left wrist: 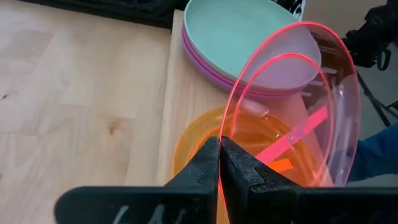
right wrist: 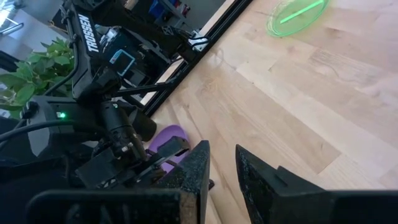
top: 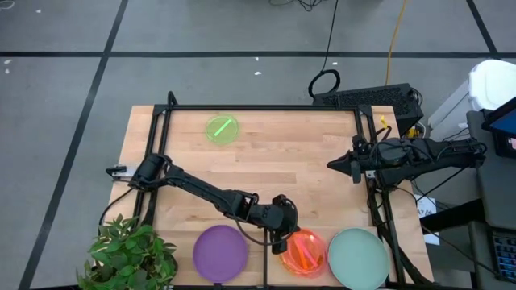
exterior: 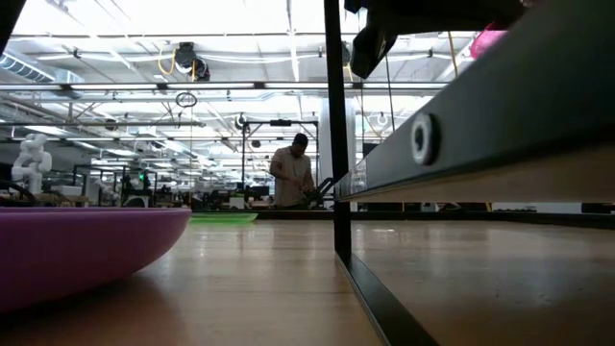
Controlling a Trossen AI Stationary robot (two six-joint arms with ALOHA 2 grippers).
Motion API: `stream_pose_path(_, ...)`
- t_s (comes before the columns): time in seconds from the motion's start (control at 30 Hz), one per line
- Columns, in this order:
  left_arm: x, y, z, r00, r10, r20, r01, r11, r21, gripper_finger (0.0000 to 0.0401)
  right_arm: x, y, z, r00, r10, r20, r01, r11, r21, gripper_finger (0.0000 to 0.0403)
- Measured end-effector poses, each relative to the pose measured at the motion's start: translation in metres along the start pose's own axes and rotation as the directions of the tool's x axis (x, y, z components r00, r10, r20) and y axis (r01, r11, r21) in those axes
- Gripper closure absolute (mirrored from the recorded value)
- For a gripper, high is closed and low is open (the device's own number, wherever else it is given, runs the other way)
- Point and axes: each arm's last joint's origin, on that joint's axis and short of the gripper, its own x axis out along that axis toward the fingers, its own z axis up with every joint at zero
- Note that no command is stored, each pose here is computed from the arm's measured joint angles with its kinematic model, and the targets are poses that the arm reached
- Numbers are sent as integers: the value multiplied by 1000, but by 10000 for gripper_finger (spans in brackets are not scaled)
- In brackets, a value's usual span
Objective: Place and stack plates onto a shelf
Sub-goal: Stack the red plate on top of the orange plate on the shelf, then stack the purple plate on top of the blue plate on the shelf
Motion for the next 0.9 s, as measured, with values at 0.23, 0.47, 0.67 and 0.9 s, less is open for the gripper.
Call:
stream_pose_path(0.23, 0, -1, 0, 1000, 15, 6, -15, 1000, 6, 340, 0, 0, 0, 1000, 0, 0, 0, 1000, 4, 342)
stream_pose_path(0.47, 0, 2, 2, 1000, 21, 21, -20, 999, -32, 328, 0, 0, 0, 1000, 0, 0, 0, 1000, 3, 342)
stream_pose_path(0.67, -1, 6, 6, 999, 26, 38, -23, 995, -94, 327, 0, 0, 0, 1000, 0, -1, 0, 1000, -4, 342)
stream_pose_path(0.9, -17, 13, 25, 994, 30, 101, -5, 972, -237, 327, 0, 0, 0, 1000, 4, -2, -4, 999, -32, 342)
